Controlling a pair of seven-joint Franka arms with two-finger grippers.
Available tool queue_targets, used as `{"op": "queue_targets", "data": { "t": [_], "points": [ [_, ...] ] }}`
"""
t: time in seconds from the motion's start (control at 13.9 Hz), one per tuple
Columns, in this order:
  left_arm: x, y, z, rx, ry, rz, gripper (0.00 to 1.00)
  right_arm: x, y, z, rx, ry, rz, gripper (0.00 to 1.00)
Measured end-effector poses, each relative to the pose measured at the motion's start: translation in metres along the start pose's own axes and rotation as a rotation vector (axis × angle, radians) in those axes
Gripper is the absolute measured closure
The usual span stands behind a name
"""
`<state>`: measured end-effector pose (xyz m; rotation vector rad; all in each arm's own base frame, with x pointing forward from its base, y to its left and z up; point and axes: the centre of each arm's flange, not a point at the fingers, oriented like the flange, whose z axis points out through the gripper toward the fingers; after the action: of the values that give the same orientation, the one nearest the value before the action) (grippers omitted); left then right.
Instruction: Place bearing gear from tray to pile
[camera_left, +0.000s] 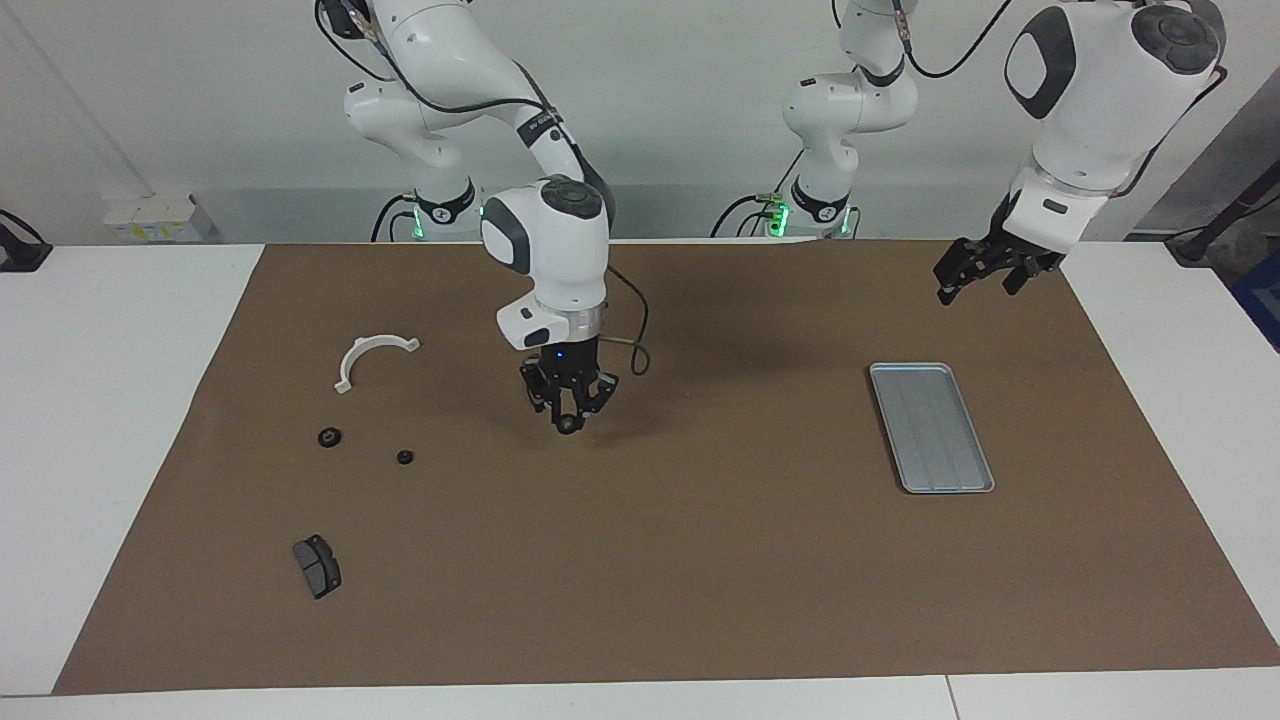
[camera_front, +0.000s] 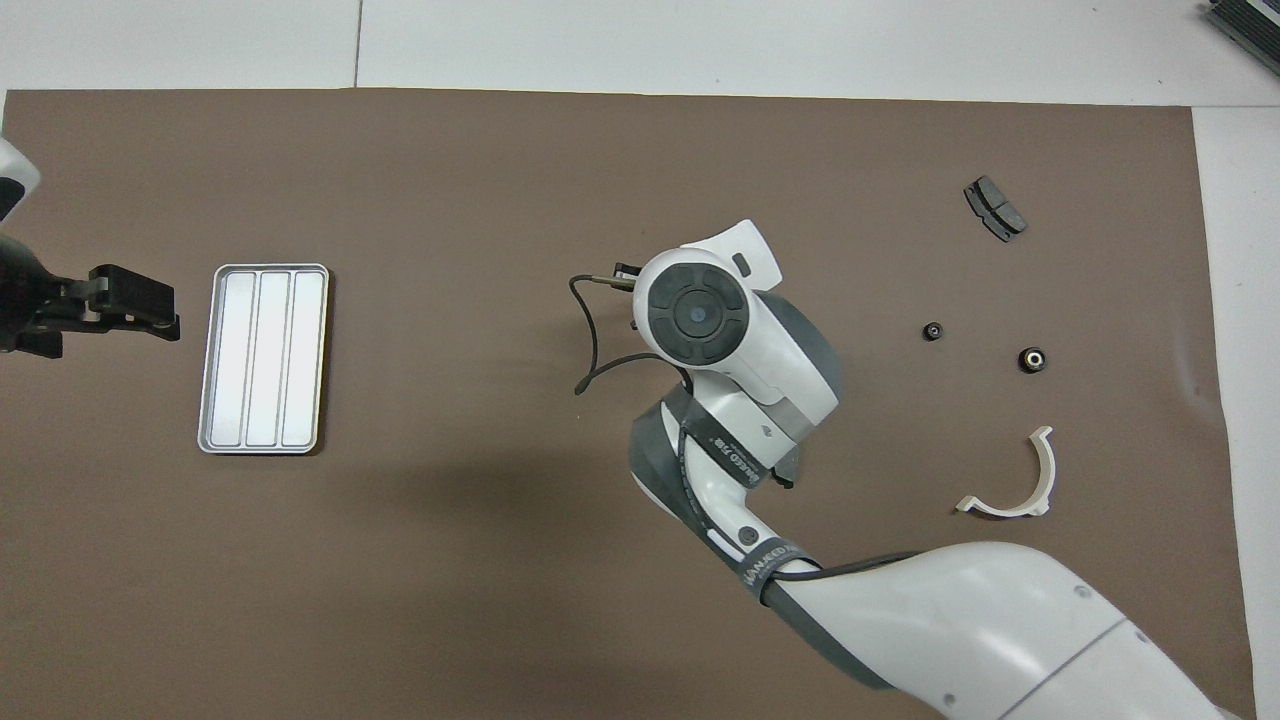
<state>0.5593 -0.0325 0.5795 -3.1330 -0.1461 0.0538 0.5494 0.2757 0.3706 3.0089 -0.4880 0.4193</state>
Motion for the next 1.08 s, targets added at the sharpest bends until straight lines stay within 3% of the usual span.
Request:
{"op": "queue_targets", "data": {
  "t": [0.22, 0.58, 0.79, 1.08],
  "points": [
    [0.009, -0.001, 0.011, -0.002, 0.003, -0.003, 0.00, -0.009, 0.036, 0.010, -0.044, -0.028, 0.006, 0.65],
    [0.015, 0.000, 0.019, -0.003, 0.003, 0.000, 0.00, -0.009, 0.105, 0.042, -0.072, -0.154, -0.012, 0.65],
    [0.014, 0.003, 0.019, -0.003, 0.003, 0.008, 0.00, -0.015, 0.131, 0.054, -0.084, -0.199, -0.036, 0.65],
    [0.008, 0.040, 0.018, -0.002, 0.008, 0.072, 0.00, -0.021, 0.164, 0.065, -0.112, -0.252, -0.064, 0.64]
  ]
}}
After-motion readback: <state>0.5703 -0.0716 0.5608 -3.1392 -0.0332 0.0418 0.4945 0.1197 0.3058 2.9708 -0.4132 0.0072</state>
